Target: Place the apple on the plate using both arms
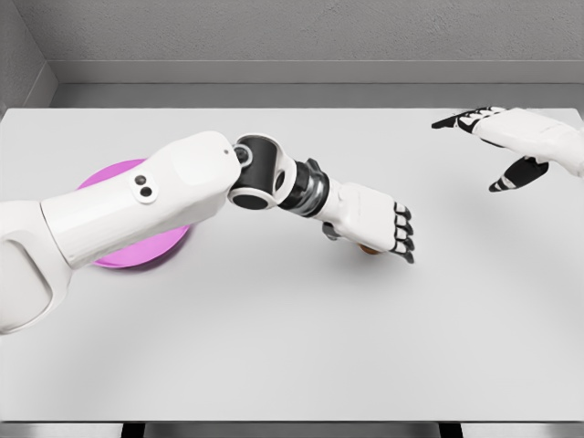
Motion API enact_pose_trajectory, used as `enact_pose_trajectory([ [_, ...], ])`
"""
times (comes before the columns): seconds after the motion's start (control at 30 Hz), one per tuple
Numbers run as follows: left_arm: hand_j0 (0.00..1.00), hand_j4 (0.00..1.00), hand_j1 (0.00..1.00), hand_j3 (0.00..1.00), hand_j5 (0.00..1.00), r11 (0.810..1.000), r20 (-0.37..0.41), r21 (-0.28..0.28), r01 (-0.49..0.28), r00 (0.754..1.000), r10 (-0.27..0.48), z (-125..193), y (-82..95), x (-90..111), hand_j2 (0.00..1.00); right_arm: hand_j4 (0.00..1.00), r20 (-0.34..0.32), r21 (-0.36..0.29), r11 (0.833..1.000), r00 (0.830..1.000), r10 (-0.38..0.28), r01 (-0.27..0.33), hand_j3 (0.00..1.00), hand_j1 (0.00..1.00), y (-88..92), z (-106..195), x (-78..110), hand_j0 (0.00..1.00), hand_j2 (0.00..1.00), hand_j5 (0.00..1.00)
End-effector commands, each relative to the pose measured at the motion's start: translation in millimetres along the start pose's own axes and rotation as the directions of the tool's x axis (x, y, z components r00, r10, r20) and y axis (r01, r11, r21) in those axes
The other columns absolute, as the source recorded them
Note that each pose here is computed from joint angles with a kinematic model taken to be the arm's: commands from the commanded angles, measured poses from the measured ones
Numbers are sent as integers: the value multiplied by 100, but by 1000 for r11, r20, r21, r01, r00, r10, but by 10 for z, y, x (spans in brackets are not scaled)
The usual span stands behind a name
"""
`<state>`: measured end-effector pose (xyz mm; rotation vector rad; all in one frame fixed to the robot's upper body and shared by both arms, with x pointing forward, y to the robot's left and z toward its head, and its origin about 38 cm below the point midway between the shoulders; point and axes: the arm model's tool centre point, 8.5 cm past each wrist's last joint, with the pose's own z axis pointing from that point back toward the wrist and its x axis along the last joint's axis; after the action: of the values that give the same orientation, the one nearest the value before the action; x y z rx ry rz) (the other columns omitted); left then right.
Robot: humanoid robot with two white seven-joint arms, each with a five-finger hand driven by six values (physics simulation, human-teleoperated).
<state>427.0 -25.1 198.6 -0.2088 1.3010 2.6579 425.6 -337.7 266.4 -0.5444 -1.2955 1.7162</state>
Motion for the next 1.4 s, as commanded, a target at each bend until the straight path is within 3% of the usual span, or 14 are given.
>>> enact_pose_trajectory([
  [0.0, 100, 100, 100, 100, 100, 1000, -19, -27, 11, 1000, -12, 8, -47, -43, 100, 100, 1, -1, 1000, 1000, -1, 1, 100, 100, -3, 2, 1, 100, 100, 100],
  [0.4, 100, 100, 100, 100, 100, 998, -9, -44, 35, 999, -35, -85, -12, -20, 100, 100, -12, 6, 1000, 1000, 1, -1, 100, 100, 4, 33, -37, 100, 100, 100],
  [0.47, 100, 100, 100, 100, 100, 998, -8, -52, 40, 999, -41, -89, -22, -17, 100, 100, -15, 22, 1000, 1000, -9, 10, 100, 100, 88, 34, -53, 100, 100, 100],
  [0.93, 100, 100, 100, 100, 100, 997, 5, -54, 56, 998, -56, -186, 44, 13, 100, 100, -17, 38, 999, 1000, -21, 22, 100, 100, 172, 24, -62, 100, 100, 100],
  [1.37, 96, 96, 96, 96, 96, 997, -29, -78, 25, 999, -27, -168, -32, -128, 96, 100, -19, 42, 999, 1000, -24, 24, 100, 100, 193, 28, -72, 100, 100, 100],
])
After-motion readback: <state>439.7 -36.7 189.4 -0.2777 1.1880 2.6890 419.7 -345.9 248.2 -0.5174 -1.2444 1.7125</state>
